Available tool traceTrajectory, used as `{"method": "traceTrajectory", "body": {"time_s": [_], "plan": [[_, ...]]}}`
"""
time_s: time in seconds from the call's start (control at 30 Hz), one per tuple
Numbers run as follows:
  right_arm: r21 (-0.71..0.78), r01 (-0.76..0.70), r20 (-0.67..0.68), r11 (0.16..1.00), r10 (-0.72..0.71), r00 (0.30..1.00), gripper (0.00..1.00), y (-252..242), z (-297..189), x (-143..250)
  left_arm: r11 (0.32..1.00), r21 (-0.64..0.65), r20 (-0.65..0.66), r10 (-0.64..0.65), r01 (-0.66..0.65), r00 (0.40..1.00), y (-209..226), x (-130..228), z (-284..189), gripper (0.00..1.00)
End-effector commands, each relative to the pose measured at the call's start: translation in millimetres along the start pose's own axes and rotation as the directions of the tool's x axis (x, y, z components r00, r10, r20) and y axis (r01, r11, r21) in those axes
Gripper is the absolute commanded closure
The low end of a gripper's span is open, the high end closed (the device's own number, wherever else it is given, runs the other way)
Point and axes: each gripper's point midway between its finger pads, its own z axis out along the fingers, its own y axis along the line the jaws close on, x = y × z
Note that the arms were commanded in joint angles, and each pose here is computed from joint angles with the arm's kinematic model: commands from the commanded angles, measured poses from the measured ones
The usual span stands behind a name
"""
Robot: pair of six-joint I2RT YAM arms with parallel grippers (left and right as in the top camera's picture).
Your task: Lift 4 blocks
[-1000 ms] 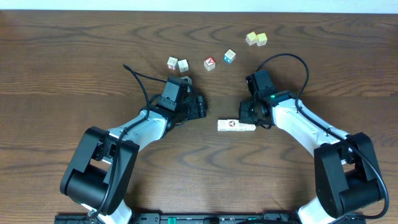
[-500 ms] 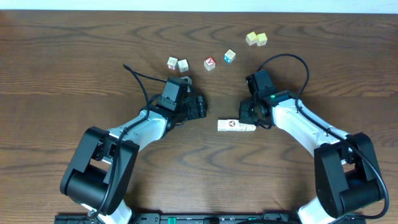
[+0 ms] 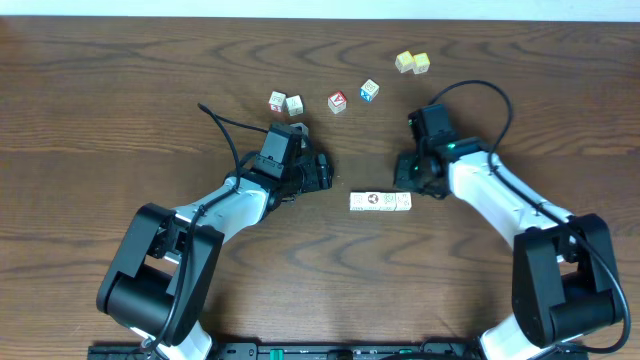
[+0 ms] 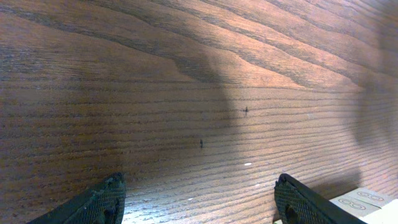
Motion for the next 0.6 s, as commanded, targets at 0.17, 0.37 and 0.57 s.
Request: {"method": "traceTrajectory", "body": {"time_s": [0.17,0.37,0.57], "plan": [[0.08,-0.102,-0.102,0.992,0.11,0.989,0.99,-41.5,-2.5,13.4,1.0,-0.017,0.015,0.005,-0.005,1.0,1.7,-3.5,-5.3,0.22],[0.047,-0.084,-0.171,0.995,0.091,0.981,0.99,-36.0,7.4,38.9,1.0,-0.017,0.015,0.005,-0.005,1.0,1.6,-3.5,-5.3,0.23],[0.026,-0.078,-0.182,0.997,0.081,0.98,0.99,-30.5,9.3,43.5,1.0,-0.017,0.014,0.005,-0.005,1.0,1.7,-3.4,-5.3,0.23]]}}
